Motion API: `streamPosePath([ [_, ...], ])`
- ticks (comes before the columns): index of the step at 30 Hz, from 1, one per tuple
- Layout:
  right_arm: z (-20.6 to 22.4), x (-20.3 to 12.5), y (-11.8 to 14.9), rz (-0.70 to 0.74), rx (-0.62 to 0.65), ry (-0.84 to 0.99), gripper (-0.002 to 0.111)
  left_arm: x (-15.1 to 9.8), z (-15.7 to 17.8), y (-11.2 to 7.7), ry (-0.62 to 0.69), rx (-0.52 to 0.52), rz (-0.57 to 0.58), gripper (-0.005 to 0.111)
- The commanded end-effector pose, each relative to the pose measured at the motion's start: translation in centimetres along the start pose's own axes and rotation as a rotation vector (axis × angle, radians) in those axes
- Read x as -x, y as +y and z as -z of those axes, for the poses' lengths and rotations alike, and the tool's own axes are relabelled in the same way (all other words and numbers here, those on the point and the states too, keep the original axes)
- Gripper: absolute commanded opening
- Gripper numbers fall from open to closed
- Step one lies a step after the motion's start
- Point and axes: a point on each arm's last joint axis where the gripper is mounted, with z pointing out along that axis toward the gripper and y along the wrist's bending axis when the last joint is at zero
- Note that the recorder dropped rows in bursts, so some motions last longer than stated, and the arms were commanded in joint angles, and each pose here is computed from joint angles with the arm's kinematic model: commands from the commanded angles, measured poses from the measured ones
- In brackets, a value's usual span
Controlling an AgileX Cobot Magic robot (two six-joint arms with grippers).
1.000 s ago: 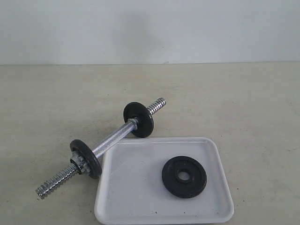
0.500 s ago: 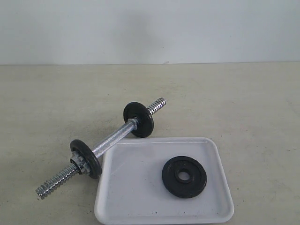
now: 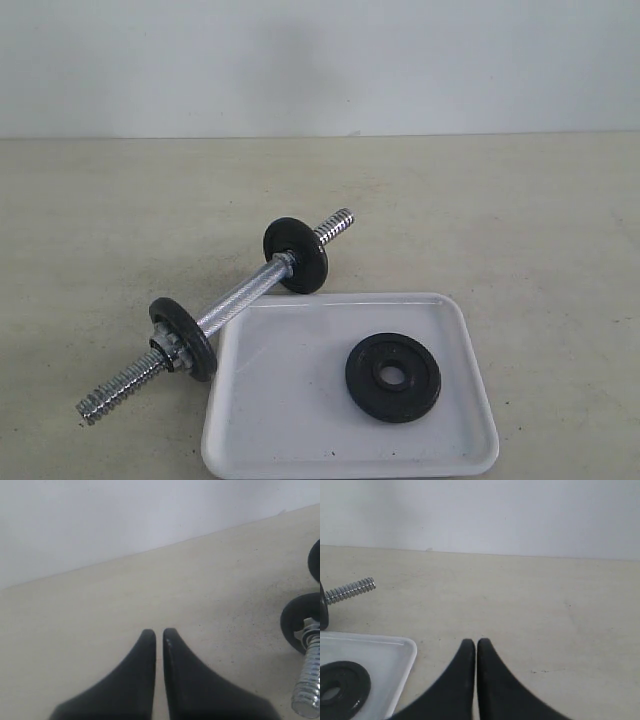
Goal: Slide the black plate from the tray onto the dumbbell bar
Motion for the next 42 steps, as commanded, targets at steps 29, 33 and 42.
streamPosePath([
  [29,1.8,5.8,-0.3,-0.495,0.109,-0.535,0.0,6.3,2.1,0.7,-0.383,-0.115,0.571,0.004],
  [33,4.2,10.5,0.2,-0.315,0.132,-0.653,0.0,12.0,6.1,1.7,-0.538,-0.159,0.43,0.004],
  [42,2.9,18.2,2.0,0.058,0.216,-0.693,0.0,20.1,6.7,1.6,-0.534,-0.294,0.012,0.004],
])
